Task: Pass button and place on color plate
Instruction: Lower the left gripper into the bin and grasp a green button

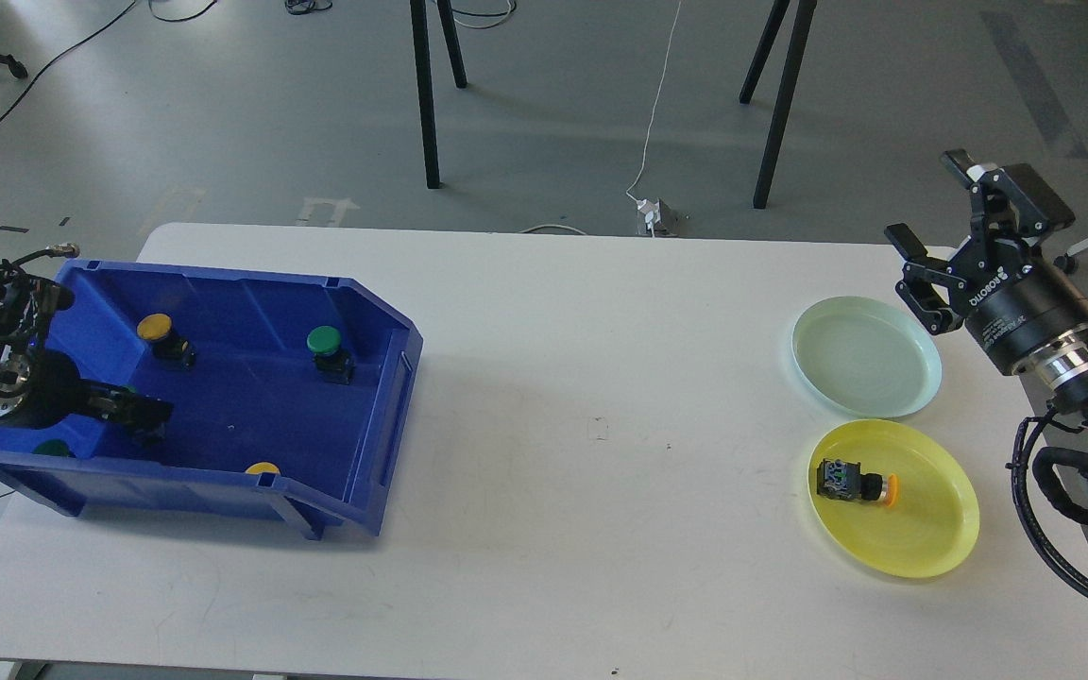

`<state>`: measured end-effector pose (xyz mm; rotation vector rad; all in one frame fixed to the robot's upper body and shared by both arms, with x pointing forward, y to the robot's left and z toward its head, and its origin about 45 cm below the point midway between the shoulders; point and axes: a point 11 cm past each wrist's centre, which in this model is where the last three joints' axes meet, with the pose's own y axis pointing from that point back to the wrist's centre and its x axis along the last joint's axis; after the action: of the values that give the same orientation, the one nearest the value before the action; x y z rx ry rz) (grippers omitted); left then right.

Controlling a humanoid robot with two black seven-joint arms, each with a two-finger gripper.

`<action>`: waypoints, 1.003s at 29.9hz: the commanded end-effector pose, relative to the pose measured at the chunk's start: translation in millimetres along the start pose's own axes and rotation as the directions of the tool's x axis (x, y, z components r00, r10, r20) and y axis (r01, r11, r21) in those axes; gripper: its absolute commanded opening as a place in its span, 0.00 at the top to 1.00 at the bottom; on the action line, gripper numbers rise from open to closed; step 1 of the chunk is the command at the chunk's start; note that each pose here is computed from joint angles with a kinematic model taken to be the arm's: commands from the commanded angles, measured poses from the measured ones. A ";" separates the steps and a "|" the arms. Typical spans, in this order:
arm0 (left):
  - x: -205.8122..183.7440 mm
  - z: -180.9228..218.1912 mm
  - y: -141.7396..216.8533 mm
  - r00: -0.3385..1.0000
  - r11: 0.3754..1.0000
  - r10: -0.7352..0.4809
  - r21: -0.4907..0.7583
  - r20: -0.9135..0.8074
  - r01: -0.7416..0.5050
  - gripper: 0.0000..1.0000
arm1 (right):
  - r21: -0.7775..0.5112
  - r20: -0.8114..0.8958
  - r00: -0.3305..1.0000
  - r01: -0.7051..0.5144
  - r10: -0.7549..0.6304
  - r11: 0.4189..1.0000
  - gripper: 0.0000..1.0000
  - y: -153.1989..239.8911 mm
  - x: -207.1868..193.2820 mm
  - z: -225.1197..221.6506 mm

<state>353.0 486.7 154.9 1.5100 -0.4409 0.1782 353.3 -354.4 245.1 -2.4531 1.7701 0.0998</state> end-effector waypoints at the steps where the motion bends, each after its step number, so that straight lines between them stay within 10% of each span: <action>1: -0.1 2.5 -1.9 1.000 1.000 -0.001 -0.006 0.001 0.001 0.04 | -0.004 0.003 1.000 0.000 0.000 1.000 0.10 1.9 -0.2 2.3; 20: 0.5 5.0 -3.1 1.000 1.000 0.000 -0.013 0.000 0.000 0.05 | -0.011 0.013 1.000 0.005 -0.004 1.000 0.09 6.1 0.5 5.6; 30: 1.2 5.1 -3.1 1.000 1.000 0.000 -0.012 0.003 0.000 0.23 | -0.019 0.017 1.000 0.002 -0.002 1.000 0.09 9.6 1.0 9.2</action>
<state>353.9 481.3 152.1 1.4972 -0.4418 0.1743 345.2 -357.1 235.6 -2.4597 1.7690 0.1371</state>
